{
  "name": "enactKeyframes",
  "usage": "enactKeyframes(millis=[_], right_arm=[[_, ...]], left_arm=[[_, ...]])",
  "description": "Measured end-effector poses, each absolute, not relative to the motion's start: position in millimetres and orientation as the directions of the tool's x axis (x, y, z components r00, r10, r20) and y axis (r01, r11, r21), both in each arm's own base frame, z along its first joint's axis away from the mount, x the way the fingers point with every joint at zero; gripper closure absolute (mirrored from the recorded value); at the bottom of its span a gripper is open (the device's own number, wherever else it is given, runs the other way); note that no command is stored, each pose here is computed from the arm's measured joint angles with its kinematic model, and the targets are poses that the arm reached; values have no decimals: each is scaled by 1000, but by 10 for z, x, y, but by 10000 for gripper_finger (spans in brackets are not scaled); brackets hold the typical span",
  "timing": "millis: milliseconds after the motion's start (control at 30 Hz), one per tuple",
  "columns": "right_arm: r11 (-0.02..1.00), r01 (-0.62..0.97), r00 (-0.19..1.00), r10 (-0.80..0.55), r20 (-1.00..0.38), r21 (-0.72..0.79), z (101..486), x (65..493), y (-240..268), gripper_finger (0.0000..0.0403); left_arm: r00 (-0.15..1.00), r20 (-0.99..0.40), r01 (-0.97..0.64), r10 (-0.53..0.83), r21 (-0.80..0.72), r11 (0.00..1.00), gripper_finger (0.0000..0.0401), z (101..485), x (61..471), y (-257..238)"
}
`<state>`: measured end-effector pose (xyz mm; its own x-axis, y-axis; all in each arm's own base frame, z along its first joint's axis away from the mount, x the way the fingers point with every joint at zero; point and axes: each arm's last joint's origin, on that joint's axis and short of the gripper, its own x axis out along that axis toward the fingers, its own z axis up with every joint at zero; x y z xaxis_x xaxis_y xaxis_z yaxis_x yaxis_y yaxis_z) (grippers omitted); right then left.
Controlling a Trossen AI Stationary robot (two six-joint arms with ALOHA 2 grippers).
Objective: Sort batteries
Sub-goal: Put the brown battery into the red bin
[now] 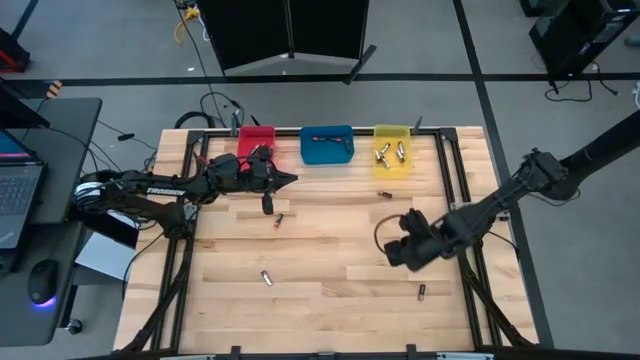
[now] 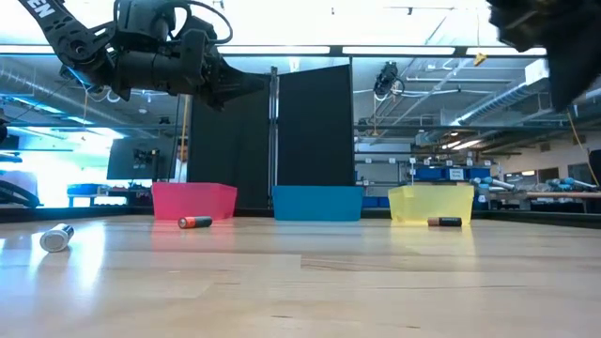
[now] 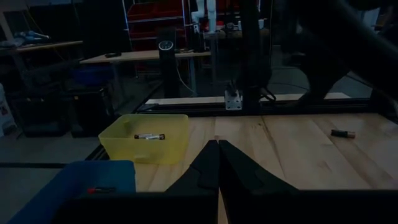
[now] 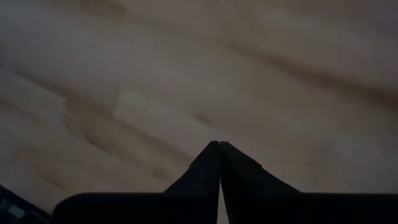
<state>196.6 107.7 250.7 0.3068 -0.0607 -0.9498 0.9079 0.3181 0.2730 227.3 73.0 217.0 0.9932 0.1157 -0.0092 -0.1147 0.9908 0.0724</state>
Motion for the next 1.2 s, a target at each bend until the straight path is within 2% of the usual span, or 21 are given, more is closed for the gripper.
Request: enactKeyframes(millis=[167,300,533,767,900,1200], right_arm=[[207,963,166,51,-985,173,2307,1966,1351,343],[162,983,64,140,-988,86,2110,2003,1579,315],[100,994,17,156,-988,33,1837,2043,1844,281],[-3,1000,-26,127,-992,-26,1707,1941,2012,278],[-2,997,-80,145,-986,-81,1673,1900,2052,279],[-11,991,-130,93,-987,-132,1584,1868,2008,279]], left_arm=[[993,-10,-115,116,73,991,391,2169,2274,730],[993,-10,-115,116,72,991,391,2169,2274,730],[993,-10,-115,116,69,991,391,2169,2274,730],[993,-8,-115,116,70,991,391,2170,2274,730],[993,-8,-115,116,70,991,391,2170,2274,730],[993,-10,-115,116,71,991,391,2169,2275,731]])
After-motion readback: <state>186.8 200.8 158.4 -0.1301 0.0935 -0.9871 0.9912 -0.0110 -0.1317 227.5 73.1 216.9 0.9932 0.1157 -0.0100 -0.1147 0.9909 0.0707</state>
